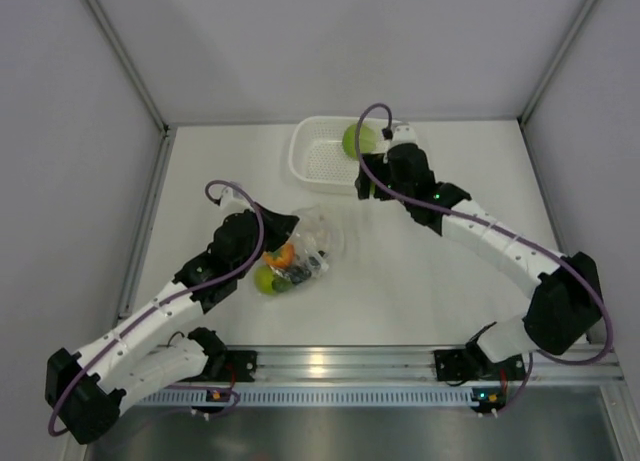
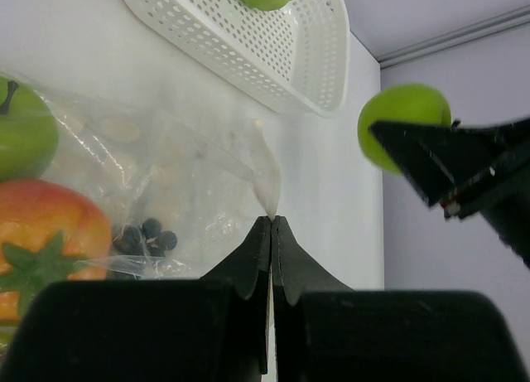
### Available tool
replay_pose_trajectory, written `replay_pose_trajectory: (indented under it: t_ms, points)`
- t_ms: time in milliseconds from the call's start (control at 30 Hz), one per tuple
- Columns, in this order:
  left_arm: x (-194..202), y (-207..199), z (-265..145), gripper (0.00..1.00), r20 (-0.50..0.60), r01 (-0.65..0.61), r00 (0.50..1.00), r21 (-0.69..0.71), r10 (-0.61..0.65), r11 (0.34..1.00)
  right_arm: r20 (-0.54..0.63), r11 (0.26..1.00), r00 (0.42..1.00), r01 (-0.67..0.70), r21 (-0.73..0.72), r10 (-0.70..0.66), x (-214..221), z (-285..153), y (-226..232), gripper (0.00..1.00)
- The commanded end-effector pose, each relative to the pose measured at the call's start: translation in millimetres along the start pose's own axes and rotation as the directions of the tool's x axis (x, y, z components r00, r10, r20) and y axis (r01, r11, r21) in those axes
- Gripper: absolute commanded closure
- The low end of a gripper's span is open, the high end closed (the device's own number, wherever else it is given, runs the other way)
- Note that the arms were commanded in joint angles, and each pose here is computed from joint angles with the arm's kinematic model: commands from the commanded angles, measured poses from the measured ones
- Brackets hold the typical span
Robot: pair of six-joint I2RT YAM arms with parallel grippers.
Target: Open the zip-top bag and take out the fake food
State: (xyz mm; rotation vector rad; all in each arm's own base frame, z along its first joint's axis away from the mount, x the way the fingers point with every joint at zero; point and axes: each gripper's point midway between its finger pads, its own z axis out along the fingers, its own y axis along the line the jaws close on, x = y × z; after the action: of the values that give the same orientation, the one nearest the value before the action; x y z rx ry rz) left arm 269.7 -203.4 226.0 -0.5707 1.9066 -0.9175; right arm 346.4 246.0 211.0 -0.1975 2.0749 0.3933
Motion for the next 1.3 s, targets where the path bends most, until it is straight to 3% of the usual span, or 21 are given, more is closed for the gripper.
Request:
replay_pose_trajectory:
  t_ms: [0, 67, 100, 167, 200, 267, 300, 467, 667, 800, 1033, 1067, 1100, 1133, 1267]
  points:
    - [-8, -11, -5, 1.0, 0.024, 0.021, 0.999, 0.042, -0.023, 0.999, 0.019, 0.993, 1.0, 0.004, 0.121, -0.007, -42, 21, -44, 0.32]
    - [-8, -11, -6, 1.0, 0.023, 0.016, 1.0, 0.045, -0.017, 0.999, -0.034, 0.983, 0.999, 0.011, 0.184, -0.005, -40, 48, -71, 0.31]
    - [-8, -12, -5, 1.0, 0.02, 0.012, 1.0, 0.046, -0.012, 0.999, -0.016, 0.983, 1.0, 0.003, 0.183, 0.0, -61, 53, -73, 0.3]
    - [-7, -11, -6, 1.0, 0.019, 0.01, 1.0, 0.047, -0.011, 0.999, -0.11, 0.975, 0.994, 0.019, 0.221, 0.005, -45, 80, -95, 0.3]
    - [-7, -10, -7, 1.0, 0.017, 0.011, 1.0, 0.048, -0.012, 0.999, -0.083, 0.974, 0.997, 0.016, 0.227, 0.003, -63, 87, -96, 0.3]
    - [-6, -11, -7, 1.0, 0.014, 0.013, 1.0, 0.051, -0.014, 0.999, -0.156, 0.964, 0.988, 0.053, 0.259, -0.013, -47, 112, -113, 0.3]
    - [-5, -11, -7, 1.0, 0.01, 0.012, 1.0, 0.053, -0.012, 0.999, -0.134, 0.964, 0.991, 0.053, 0.262, -0.018, -61, 118, -113, 0.3]
    - [-5, -16, -12, 1.0, -0.002, 0.007, 1.0, 0.079, -0.006, 0.997, -0.197, 0.953, 0.98, 0.082, 0.291, -0.024, -47, 159, -135, 0.29]
    - [-3, -20, -15, 1.0, -0.015, -0.006, 1.0, 0.099, 0.008, 0.995, -0.248, 0.953, 0.967, 0.125, 0.275, -0.055, -40, 181, -141, 0.12]
    - [-3, -21, -16, 1.0, -0.02, -0.009, 1.0, 0.106, 0.011, 0.994, -0.245, 0.957, 0.966, 0.145, 0.252, -0.082, -51, 178, -138, 0.0]
    - [-6, -28, -18, 1.0, -0.019, 0.001, 1.0, 0.122, 0.001, 0.993, -0.207, 0.969, 0.977, 0.105, 0.222, -0.059, -73, 143, -128, 0.01]
    - [-7, -29, -18, 1.0, -0.016, 0.002, 1.0, 0.123, 0.0, 0.992, -0.168, 0.975, 0.984, 0.086, 0.206, -0.051, -88, 126, -121, 0.03]
    - [-9, -32, -18, 1.0, -0.012, 0.003, 1.0, 0.128, -0.002, 0.992, -0.189, 0.978, 0.981, 0.074, 0.195, -0.036, -76, 120, -119, 0.05]
    - [-10, -32, -18, 1.0, -0.008, 0.005, 1.0, 0.126, -0.004, 0.992, -0.125, 0.991, 0.992, 0.033, 0.132, -0.017, -95, 101, -102, 0.12]
    - [-15, -34, -18, 1.0, 0.012, 0.018, 1.0, 0.123, -0.02, 0.992, -0.144, 0.996, 0.987, -0.074, -0.052, 0.066, -59, 63, -67, 0.3]
